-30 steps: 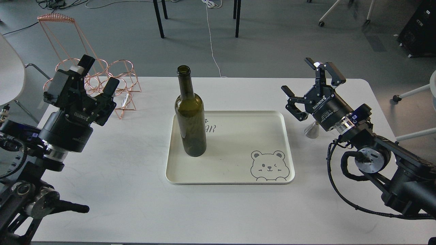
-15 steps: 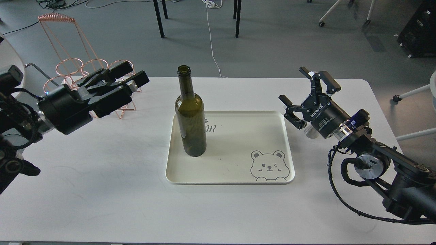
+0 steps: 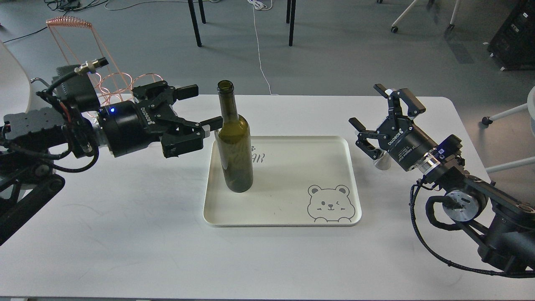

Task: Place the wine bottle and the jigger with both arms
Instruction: 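Reach the left gripper to the wine bottle neck and grasp it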

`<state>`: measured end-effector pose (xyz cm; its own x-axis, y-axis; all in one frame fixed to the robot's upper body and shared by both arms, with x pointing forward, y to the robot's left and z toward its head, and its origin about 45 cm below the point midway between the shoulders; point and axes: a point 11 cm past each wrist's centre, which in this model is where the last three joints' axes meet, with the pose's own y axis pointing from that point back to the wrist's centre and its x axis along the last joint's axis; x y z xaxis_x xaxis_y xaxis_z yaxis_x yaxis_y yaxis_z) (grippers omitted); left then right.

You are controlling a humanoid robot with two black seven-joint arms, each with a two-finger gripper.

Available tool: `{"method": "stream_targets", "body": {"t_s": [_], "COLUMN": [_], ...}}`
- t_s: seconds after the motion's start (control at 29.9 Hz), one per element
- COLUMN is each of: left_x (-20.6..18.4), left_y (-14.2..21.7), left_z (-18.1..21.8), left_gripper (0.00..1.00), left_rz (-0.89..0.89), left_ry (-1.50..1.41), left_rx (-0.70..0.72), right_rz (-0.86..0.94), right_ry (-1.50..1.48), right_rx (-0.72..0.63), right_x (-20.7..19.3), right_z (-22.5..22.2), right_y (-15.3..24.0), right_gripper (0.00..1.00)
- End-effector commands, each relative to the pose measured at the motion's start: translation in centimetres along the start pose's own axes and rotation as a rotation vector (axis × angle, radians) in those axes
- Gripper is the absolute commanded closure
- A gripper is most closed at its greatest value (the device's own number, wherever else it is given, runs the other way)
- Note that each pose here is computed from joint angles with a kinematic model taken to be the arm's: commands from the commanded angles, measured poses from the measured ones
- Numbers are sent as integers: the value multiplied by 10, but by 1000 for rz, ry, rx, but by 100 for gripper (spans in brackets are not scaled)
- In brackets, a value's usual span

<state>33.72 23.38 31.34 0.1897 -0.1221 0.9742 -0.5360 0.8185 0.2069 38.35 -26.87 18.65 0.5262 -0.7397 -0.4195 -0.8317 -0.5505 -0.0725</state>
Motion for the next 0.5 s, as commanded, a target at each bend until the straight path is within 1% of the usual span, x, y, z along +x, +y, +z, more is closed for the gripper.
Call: {"method": "stream_targets", "body": {"t_s": [0.0,0.07,0.3,0.4,0.47], "left_x": [-3,1,-4,-2,-1], "left_y": [-8,-13,-31,-37,-41], "left_z": [-3,-2,-3,-1,-1], "left_gripper": [2,2,3,5,8], "left_rz": [1,14,4,13,20], "left_ry": [15,14,30,29,34], "left_rx": [-1,-10,-28,-37,-39], "right_rz": [-3,1,11,12,10], "right_ry": [1,10,22,25,29], "right_rx": [1,-1,-4,-6,-7], "right_x": [-1,2,7,7,7], "right_z": [-1,-3,-7,-8,-9], "right_y": [0,2,6,7,8], "right_gripper": [1,1,1,1,1]}}
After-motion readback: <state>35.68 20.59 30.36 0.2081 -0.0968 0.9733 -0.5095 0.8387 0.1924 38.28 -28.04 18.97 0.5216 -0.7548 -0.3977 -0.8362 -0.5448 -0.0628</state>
